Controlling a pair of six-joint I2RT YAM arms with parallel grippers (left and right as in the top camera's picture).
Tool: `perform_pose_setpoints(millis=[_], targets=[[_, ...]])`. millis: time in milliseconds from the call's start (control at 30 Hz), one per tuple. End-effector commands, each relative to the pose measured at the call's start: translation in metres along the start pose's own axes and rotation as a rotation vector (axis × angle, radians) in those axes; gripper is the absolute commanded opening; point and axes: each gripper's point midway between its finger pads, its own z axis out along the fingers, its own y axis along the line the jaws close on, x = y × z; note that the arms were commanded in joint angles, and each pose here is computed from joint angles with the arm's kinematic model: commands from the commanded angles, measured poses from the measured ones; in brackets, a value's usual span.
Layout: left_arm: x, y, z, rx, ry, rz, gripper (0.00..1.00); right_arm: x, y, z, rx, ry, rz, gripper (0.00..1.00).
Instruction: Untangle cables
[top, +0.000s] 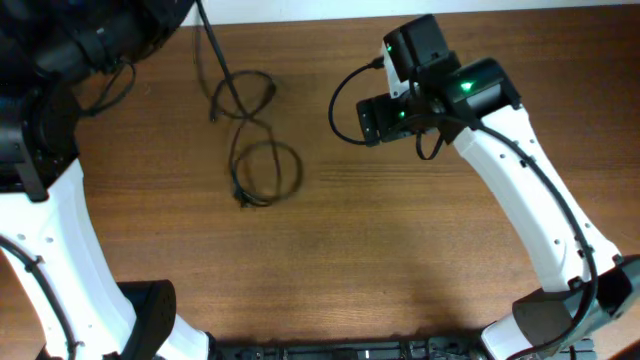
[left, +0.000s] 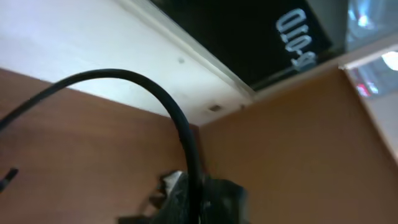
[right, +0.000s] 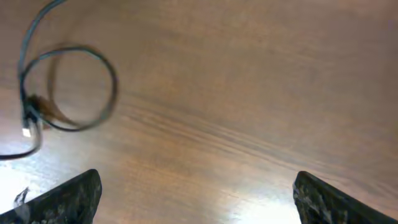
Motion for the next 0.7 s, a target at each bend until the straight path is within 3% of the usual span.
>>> perform_pose_setpoints(millis=[0, 67, 167, 267, 367, 467, 567, 633, 667], targets=[[0.019, -0.027, -0.01, 0.11, 0.112, -0.244, 0.0, 0.004, 0.006, 0.002, -0.039, 0.009, 0.011, 0.97], [0.008, -0.018, -0.008, 0.064, 0.042, -0.245, 0.0, 0.005, 0.005, 0.002, -0.038, 0.015, 0.011, 0.97], [-0.043, 0.027, -0.018, -0.16, -0.269, -0.191, 0.0, 0.006, 0.005, 0.002, -0.037, 0.017, 0.011, 0.98], [-0.088, 0.061, -0.053, -0.278, -0.476, -0.202, 0.0, 0.007, 0.005, 0.002, -0.036, 0.021, 0.011, 0.98], [-0.113, 0.121, -0.11, -0.529, -0.682, -0.271, 0.0, 0.007, 0.005, 0.002, -0.037, 0.02, 0.011, 0.98], [-0.125, 0.174, -0.191, -0.884, -0.963, -0.318, 0.0, 0.007, 0.005, 0.002, -0.037, 0.02, 0.011, 0.98], [-0.124, 0.205, -0.277, -1.374, -1.302, -0.278, 0.0, 0.007, 0.005, 0.002, -0.038, 0.02, 0.011, 0.98], [-0.119, 0.225, -0.294, -1.622, -1.348, -0.238, 0.0, 0.007, 0.006, 0.002, -0.042, 0.022, 0.011, 0.98], [-0.12, 0.236, -0.294, -1.665, -1.336, -0.238, 0.0, 0.007, 0.008, 0.002, -0.054, 0.023, 0.011, 0.99]])
